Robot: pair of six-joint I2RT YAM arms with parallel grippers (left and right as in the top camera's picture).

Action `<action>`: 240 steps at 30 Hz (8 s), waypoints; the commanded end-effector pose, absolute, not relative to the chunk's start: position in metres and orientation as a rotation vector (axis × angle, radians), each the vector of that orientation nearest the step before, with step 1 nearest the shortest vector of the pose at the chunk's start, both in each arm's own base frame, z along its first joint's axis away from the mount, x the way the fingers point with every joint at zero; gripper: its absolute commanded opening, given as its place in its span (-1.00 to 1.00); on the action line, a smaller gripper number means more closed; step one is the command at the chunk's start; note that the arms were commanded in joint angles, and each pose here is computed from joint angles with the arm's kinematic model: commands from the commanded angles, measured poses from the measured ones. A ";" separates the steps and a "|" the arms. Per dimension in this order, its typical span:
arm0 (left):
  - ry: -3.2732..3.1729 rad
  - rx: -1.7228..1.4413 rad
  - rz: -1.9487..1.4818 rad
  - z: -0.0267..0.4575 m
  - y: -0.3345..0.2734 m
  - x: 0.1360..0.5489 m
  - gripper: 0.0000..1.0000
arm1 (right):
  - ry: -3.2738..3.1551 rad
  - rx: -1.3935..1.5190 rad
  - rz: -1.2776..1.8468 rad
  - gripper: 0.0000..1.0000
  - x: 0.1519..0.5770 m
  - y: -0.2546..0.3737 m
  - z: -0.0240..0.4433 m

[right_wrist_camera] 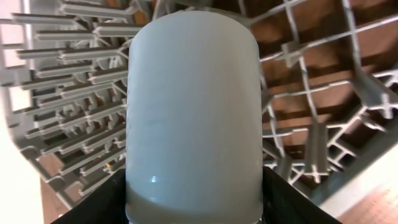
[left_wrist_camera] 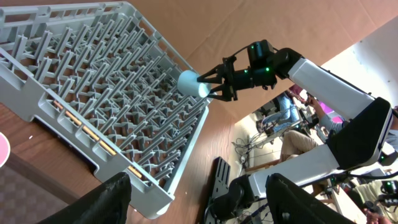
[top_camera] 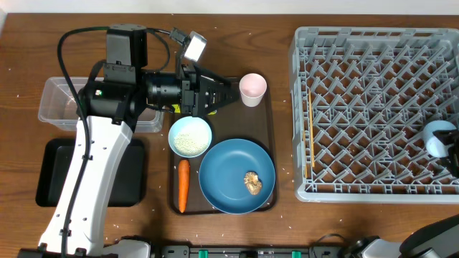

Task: Sort waste into correct bins and load items into the dishwasher rack
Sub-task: 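Carry blue cup with right gripper into the dish rack, then release blue cup upside down in rack, withdraw right gripper, then reach left gripper to the pink cup and grasp it, then lift pink cup with left gripper and pass it to right gripper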

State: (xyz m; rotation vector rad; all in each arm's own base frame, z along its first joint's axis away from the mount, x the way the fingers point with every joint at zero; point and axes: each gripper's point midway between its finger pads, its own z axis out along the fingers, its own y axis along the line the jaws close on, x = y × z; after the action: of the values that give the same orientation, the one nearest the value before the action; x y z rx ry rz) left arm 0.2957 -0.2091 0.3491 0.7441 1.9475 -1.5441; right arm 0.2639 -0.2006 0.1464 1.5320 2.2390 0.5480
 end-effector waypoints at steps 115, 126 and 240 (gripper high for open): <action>2.008 0.699 -1.519 0.343 -0.206 0.296 0.43 | 2.345 1.029 0.398 0.39 0.314 -0.145 0.142; 2.154 0.587 -1.215 0.313 -0.192 0.326 0.43 | 2.223 0.953 0.336 0.54 0.293 -0.131 0.202; 1.929 0.974 -1.764 0.338 -0.292 0.261 -0.17 | 1.731 -0.871 1.041 -0.09 0.246 0.184 0.333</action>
State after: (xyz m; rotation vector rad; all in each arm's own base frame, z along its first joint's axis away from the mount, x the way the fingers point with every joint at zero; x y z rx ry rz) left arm 0.2662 -0.2934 0.3270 0.9405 1.9788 -1.7815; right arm 0.2457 0.1871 0.3286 -0.9249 1.7023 1.1021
